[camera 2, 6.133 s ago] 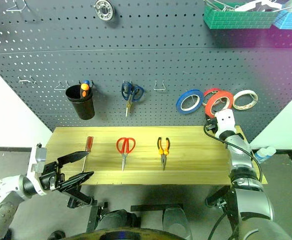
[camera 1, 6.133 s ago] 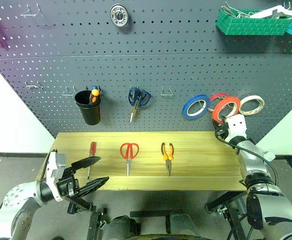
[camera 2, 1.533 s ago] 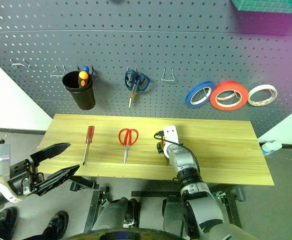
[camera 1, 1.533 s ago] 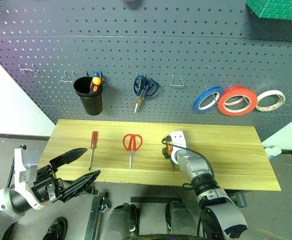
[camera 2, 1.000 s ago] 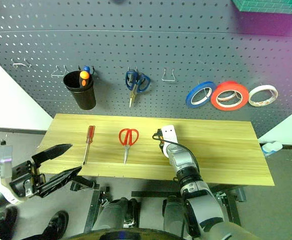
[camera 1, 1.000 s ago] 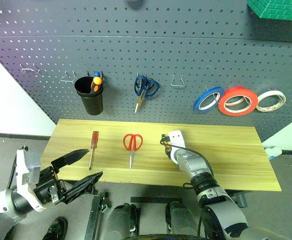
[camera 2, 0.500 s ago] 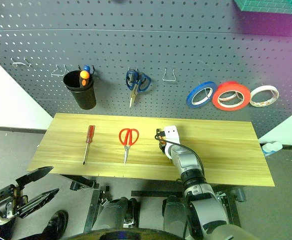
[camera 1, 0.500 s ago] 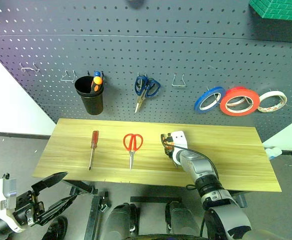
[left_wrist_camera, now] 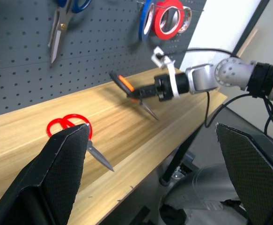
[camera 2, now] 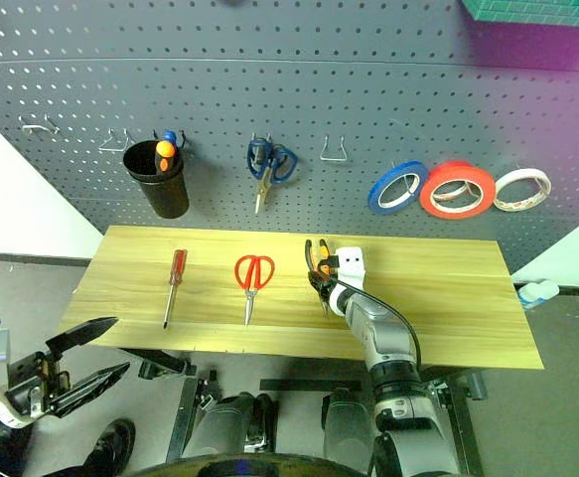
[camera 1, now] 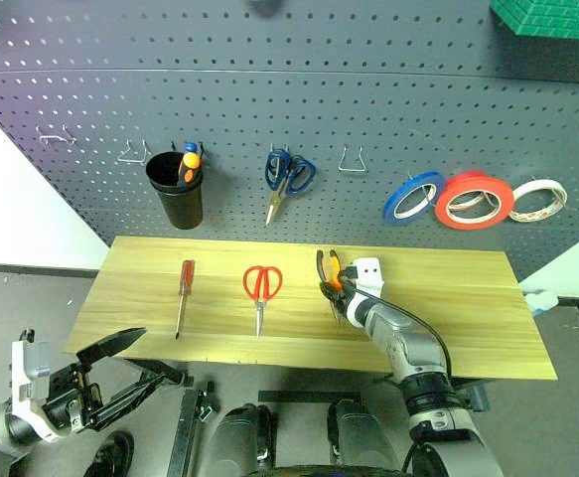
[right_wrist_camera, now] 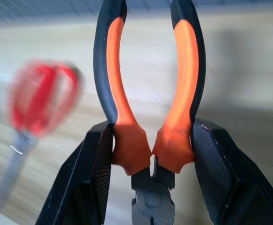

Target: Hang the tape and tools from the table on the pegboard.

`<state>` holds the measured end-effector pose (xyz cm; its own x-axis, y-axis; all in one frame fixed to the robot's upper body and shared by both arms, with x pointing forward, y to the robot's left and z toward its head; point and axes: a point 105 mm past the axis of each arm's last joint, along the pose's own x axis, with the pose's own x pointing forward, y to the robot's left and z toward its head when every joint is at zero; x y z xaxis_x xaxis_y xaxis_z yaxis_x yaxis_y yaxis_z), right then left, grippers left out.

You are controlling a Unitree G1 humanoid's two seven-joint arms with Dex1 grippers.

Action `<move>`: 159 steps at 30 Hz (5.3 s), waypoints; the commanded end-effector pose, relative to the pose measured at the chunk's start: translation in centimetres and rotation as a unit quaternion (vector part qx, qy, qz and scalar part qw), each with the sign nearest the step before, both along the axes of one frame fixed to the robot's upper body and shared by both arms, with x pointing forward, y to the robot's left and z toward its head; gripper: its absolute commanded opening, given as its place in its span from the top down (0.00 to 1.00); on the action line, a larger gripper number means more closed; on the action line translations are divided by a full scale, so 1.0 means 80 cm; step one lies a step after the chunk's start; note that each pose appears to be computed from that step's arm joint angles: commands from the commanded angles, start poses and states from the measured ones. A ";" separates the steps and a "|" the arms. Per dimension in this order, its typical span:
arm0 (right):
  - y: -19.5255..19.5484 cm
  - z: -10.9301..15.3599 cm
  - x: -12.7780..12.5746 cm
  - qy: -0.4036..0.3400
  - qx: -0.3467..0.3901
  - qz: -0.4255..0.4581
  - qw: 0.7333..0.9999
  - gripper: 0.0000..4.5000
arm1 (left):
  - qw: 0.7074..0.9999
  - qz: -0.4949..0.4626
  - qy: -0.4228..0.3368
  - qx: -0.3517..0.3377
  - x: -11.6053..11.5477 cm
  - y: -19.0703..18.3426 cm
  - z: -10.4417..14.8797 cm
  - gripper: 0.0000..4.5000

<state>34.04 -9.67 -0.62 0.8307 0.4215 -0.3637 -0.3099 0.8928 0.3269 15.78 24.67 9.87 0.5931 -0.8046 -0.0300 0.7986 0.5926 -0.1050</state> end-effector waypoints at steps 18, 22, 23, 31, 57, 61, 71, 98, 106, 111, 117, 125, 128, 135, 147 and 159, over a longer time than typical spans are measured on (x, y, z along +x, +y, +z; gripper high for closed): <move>0.010 0.124 -0.028 -0.269 0.150 0.101 0.946 0.52 | 0.999 -0.004 -0.034 -0.001 0.031 -0.005 -0.003 0.00; 0.006 0.153 -0.021 -0.311 0.154 0.103 0.932 0.52 | 0.999 0.001 -0.047 -0.015 0.055 -0.004 0.003 0.00; 0.005 0.157 -0.020 -0.316 0.162 0.104 0.929 0.52 | 0.999 0.001 -0.050 -0.019 0.059 -0.005 0.004 0.00; 0.008 0.179 -0.017 -0.346 0.165 0.119 0.916 0.52 | 0.998 0.004 -0.060 -0.026 0.049 0.000 -0.013 0.00; 0.005 0.248 0.022 -0.419 0.160 0.082 0.890 0.52 | 0.997 0.004 -0.074 -0.029 0.028 -0.015 -0.006 0.00; 0.005 0.264 0.032 -0.436 0.153 0.068 0.884 0.52 | 0.997 0.002 -0.073 -0.029 0.025 -0.016 -0.007 0.00; -0.001 0.271 0.079 -0.448 0.102 -0.001 0.888 0.52 | 0.996 -0.006 -0.085 -0.026 0.051 -0.040 0.026 0.00; -0.006 0.303 0.111 -0.493 0.082 -0.068 0.863 0.52 | 0.998 0.009 -0.058 -0.018 0.044 -0.035 0.033 0.00; 0.007 0.306 0.110 -0.514 0.060 -0.071 0.853 0.52 | 0.998 0.000 -0.056 -0.014 0.036 -0.021 0.014 0.00; 0.006 0.309 0.113 -0.522 0.039 -0.092 0.847 0.52 | 0.999 0.001 -0.051 -0.009 0.030 -0.019 0.018 0.00; 0.005 0.305 0.118 -0.517 0.011 -0.112 0.849 0.52 | 0.999 0.003 -0.050 -0.002 0.025 -0.020 0.026 0.00; 0.007 0.307 0.123 -0.511 0.008 -0.120 0.851 0.52 | 0.999 0.009 -0.042 0.008 0.017 -0.014 0.032 0.00; 0.007 0.300 0.125 -0.506 -0.008 -0.122 0.854 0.52 | 0.999 0.010 -0.039 0.010 0.013 -0.017 0.037 0.00; 0.006 0.289 0.126 -0.500 -0.034 -0.123 0.857 0.52 | 0.999 0.011 -0.035 0.016 0.006 -0.026 0.051 0.00; -0.007 0.237 0.128 -0.449 -0.083 -0.142 0.878 0.52 | 0.999 0.014 -0.025 0.020 0.003 -0.046 0.079 0.00; -0.025 0.214 0.127 -0.423 -0.103 -0.161 0.886 0.36 | 1.000 0.013 -0.021 0.020 0.007 -0.063 0.094 0.00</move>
<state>44.09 -10.63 15.94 0.9093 0.1466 0.3896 -0.1188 0.9884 -0.0947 16.49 19.97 16.56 0.6234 -0.7807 -0.0442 0.7772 0.6248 -0.0750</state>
